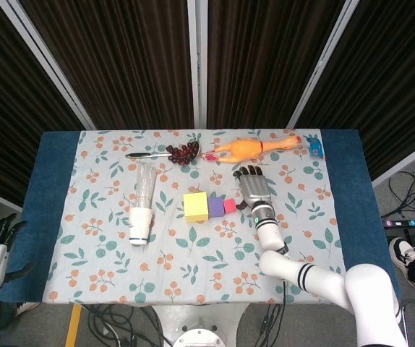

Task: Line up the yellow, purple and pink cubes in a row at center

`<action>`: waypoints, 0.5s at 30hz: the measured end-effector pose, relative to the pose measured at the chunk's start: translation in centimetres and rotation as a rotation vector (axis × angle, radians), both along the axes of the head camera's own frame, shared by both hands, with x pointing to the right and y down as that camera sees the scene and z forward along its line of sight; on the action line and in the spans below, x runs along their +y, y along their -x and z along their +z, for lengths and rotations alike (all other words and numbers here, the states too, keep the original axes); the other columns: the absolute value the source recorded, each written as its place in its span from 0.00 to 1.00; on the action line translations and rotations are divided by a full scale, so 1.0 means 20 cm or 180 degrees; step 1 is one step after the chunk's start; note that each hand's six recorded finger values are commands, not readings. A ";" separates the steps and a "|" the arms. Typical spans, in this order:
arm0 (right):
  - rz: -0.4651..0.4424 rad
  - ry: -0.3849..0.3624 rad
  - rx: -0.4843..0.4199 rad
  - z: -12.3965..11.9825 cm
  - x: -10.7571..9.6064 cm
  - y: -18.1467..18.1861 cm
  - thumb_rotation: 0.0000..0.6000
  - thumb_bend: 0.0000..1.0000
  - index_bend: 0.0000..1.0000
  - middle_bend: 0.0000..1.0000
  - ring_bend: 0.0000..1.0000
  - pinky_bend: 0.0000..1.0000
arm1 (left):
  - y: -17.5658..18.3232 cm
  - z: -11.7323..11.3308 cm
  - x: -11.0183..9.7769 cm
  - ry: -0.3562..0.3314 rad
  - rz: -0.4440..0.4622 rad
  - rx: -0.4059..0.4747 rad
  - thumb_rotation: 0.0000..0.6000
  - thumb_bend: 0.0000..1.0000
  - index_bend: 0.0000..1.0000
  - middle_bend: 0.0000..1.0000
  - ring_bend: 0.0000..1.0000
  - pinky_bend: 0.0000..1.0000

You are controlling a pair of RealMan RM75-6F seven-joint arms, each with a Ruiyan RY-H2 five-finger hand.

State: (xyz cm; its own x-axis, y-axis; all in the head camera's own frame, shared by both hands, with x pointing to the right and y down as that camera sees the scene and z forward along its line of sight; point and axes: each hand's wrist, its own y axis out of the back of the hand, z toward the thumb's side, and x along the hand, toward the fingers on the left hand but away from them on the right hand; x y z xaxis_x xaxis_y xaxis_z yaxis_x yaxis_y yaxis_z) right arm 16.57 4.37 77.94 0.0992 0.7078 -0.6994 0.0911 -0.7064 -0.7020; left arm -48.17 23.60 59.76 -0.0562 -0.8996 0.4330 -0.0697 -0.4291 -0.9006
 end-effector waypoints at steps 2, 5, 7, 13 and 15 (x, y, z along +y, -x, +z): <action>-0.0012 0.0005 -0.0009 0.00 0.00 0.01 1.00 0.01 0.21 0.10 0.00 0.00 | 0.00 0.00 0.00 0.0003 -0.0002 0.0001 1.00 0.19 0.23 0.16 0.10 0.10; -0.0025 0.0004 -0.0027 0.01 0.01 0.03 1.00 0.01 0.21 0.10 0.00 0.00 | 0.00 0.00 0.00 0.0002 0.0000 0.0005 1.00 0.19 0.23 0.16 0.10 0.10; -0.0032 -0.0001 -0.0038 0.01 0.01 0.04 1.00 0.01 0.21 0.10 0.00 0.00 | 0.00 0.00 0.00 0.0002 0.0002 0.0006 1.00 0.19 0.23 0.16 0.10 0.10; -0.0048 -0.0012 -0.0036 0.00 0.02 0.04 1.00 0.01 0.21 0.10 0.00 0.00 | 0.01 0.00 0.01 0.0004 -0.0010 0.0010 1.00 0.19 0.23 0.16 0.10 0.10; -0.0057 -0.0030 -0.0020 0.00 0.02 0.03 1.00 0.01 0.21 0.10 0.00 0.00 | 0.01 0.00 0.01 0.0008 -0.0010 0.0011 1.00 0.19 0.23 0.16 0.10 0.10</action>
State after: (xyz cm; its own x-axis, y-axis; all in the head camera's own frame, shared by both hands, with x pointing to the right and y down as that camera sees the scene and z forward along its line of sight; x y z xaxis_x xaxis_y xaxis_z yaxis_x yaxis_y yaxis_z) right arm 15.95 4.69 77.89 0.1163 0.7124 -0.6921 0.0831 -0.7014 -0.7079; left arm -48.29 23.78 59.83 -0.0577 -0.8983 0.4355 -0.0741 -0.4311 -0.8992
